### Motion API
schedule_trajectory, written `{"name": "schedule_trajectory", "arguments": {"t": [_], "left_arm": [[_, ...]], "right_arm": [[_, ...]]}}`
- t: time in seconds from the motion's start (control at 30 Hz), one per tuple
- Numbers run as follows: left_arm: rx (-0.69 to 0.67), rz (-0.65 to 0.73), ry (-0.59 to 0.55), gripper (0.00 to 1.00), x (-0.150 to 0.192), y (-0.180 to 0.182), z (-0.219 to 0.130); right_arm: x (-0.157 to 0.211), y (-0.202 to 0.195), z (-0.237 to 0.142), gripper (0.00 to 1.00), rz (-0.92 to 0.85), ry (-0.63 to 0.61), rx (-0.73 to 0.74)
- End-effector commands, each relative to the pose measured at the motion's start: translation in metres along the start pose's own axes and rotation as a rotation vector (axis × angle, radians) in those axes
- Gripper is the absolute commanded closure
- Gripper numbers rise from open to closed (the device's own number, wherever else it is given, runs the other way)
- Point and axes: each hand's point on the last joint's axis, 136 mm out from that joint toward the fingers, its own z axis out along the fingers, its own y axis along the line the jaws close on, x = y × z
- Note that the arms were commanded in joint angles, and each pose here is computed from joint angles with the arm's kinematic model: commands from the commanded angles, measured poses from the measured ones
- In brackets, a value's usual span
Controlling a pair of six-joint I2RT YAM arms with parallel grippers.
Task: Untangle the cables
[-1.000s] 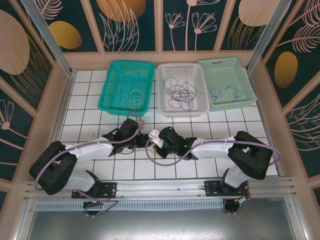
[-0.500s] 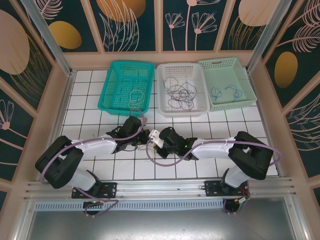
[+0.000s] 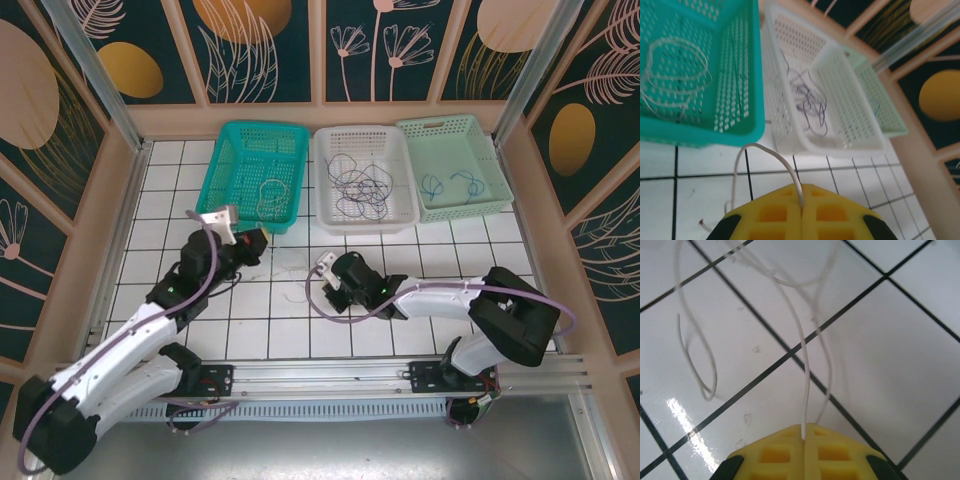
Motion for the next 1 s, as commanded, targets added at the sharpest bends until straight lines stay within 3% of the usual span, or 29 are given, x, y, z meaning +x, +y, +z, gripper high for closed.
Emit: {"name": "schedule_trajectory", "arguments": {"t": [0.0, 0.23, 0.5, 0.6, 0.73, 0.87, 0.97], "left_arm": [[-0.064, 0.029, -0.07, 1.0, -0.022, 0.004, -0.019], [-0.082, 0.117, -0.212, 1.0, -0.081, -0.028, -0.057], [-0.12, 0.169, -0.31, 1.0, -0.117, -0.044, -0.092], [-0.033, 0.155, -0.301, 1.0, -0.115, -0.059, -0.091], [0.084, 0.128, -0.184, 1.0, -0.088, -0.069, -0.066], [0.12, 0.098, -0.114, 1.0, -0.065, -0.064, -0.054], [0.1, 0.101, -0.147, 1.0, -0.072, -0.062, -0.062]], "right_arm": [[-0.01, -0.021, -0.006, 1.0, 0.135, -0.011, 0.019], [0.006, -0.049, -0.012, 1.0, 0.293, 0.016, 0.026], [0.013, -0.07, -0.033, 1.0, 0.432, -0.046, 0.007], [0.01, -0.059, -0.034, 0.98, 0.42, -0.045, -0.063], [0.001, -0.042, -0.035, 0.94, 0.377, -0.048, -0.163], [0.001, -0.028, -0.037, 0.95, 0.342, -0.03, -0.229], [0.003, -0.022, -0.039, 0.95, 0.347, -0.025, -0.254]]}}
